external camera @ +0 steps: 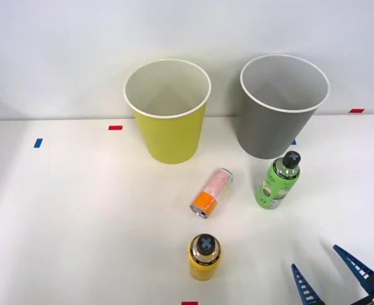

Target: Put cans in the gray bin, plastic bottles in the light green bin

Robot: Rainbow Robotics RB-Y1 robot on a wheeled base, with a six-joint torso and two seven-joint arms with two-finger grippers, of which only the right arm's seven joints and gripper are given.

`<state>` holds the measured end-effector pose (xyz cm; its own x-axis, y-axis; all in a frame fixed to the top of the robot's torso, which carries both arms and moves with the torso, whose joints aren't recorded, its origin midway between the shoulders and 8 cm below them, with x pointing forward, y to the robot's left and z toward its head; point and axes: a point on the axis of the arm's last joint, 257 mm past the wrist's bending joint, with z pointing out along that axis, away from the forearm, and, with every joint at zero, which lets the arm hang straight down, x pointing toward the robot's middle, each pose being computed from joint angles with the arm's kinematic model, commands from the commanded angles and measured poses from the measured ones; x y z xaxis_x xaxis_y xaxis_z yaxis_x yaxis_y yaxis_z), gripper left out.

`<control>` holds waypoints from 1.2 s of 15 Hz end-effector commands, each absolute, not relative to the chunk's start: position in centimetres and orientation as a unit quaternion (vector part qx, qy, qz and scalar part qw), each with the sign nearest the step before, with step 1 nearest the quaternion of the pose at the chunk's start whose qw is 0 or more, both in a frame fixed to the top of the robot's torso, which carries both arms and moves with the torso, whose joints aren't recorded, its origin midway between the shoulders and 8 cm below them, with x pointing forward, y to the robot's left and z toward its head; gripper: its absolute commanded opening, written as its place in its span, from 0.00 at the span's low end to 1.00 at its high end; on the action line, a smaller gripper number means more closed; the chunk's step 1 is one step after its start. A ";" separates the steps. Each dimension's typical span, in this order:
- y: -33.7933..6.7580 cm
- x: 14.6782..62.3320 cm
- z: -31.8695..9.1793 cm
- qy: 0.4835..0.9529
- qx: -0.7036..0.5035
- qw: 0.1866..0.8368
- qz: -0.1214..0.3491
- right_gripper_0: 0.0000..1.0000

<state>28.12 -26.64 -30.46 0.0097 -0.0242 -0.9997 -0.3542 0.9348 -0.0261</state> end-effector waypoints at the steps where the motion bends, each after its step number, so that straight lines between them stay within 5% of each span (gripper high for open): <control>1: -27.2 27.4 -30.2 0.693 -0.129 0.700 0.118 1.00; 18: -27.3 27.1 -30.0 0.692 -0.129 0.701 0.117 1.00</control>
<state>27.09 -27.25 -30.06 0.0144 -0.0145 -0.9998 -0.3419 0.9396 -0.0186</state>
